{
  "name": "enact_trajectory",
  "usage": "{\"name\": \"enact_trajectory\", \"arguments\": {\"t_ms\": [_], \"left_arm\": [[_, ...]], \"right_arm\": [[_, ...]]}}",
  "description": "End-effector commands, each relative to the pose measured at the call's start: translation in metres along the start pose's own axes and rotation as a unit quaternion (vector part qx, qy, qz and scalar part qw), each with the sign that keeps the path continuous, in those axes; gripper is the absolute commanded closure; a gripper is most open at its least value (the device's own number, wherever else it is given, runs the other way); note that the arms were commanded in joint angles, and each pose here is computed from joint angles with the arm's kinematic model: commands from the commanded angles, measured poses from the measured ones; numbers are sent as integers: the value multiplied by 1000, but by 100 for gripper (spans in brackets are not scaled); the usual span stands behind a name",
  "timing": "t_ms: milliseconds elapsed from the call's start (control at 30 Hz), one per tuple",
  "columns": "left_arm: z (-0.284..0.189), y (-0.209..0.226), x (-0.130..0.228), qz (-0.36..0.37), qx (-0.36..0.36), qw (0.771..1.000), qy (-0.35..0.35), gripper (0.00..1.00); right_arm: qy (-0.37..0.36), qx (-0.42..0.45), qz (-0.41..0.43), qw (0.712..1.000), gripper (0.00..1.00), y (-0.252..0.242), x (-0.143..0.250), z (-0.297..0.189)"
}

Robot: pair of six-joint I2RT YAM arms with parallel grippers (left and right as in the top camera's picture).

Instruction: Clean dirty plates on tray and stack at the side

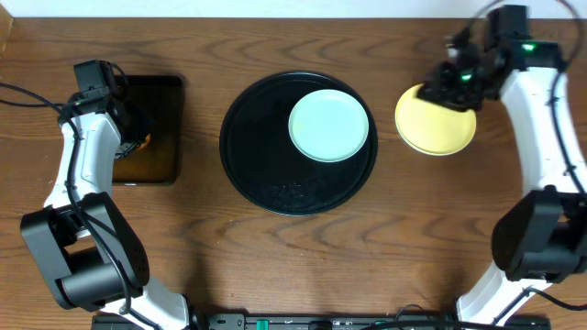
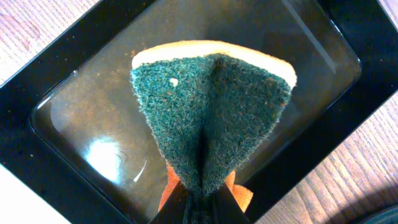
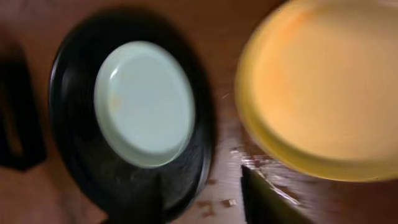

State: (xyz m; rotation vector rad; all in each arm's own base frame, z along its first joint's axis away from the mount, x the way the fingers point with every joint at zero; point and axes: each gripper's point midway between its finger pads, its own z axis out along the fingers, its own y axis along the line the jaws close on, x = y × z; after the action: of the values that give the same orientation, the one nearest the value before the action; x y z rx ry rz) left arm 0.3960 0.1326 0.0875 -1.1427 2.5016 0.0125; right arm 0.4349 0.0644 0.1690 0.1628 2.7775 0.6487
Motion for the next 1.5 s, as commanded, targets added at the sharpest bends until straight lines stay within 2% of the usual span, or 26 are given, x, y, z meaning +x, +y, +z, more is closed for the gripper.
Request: {"name": "enact_trajectory", "arguments": {"t_ms": [0,67,100,133,233,300,367,567,733,800,967,1100,1167,1300,1467], "left_arm": [[1,4,1,-8,-6,1000,3,92],[1,5,2,-8,-7,1000,4,92],[1,5,3,-8,-8,1000,6,92],[1,5,3,-8,-8,1000,6,92],[1,5,3,-8,-8,1000,6,92],[1,5,3,-8,-8,1000,6,92],[1,5,2,-8,-7,1000,5,93],[1,5,2,-8,-7,1000,4,92],[1,5,2,-8,-7,1000,4,92],[1,5,2,-8,-7,1000,4,92],[1,5,2,-8,-7,1000,4,92],[1,5,2,-8,-7,1000,4,92],[1,5,2,-8,-7,1000,4,92],[1,5,3,-8,-7,1000,5,92],[1,5,3,-8,-8,1000,6,92]], "right_arm": [[10,52,-29,998,47,41,18,19],[-7,141,19,990,39,39,26,33],[-20,179,48,982,30,38,31,41],[-32,216,71,973,14,42,40,52],[-40,247,88,964,14,50,56,70],[-35,255,96,962,20,53,69,92],[-22,264,108,958,21,50,80,112],[30,254,120,959,22,42,96,158],[50,253,124,958,25,37,104,177],[59,256,125,957,28,34,108,183],[84,251,131,955,50,30,119,200],[93,253,133,954,74,27,123,208],[93,252,132,954,97,27,123,208],[106,224,99,964,99,37,120,209],[93,158,57,981,99,61,88,185]]}}
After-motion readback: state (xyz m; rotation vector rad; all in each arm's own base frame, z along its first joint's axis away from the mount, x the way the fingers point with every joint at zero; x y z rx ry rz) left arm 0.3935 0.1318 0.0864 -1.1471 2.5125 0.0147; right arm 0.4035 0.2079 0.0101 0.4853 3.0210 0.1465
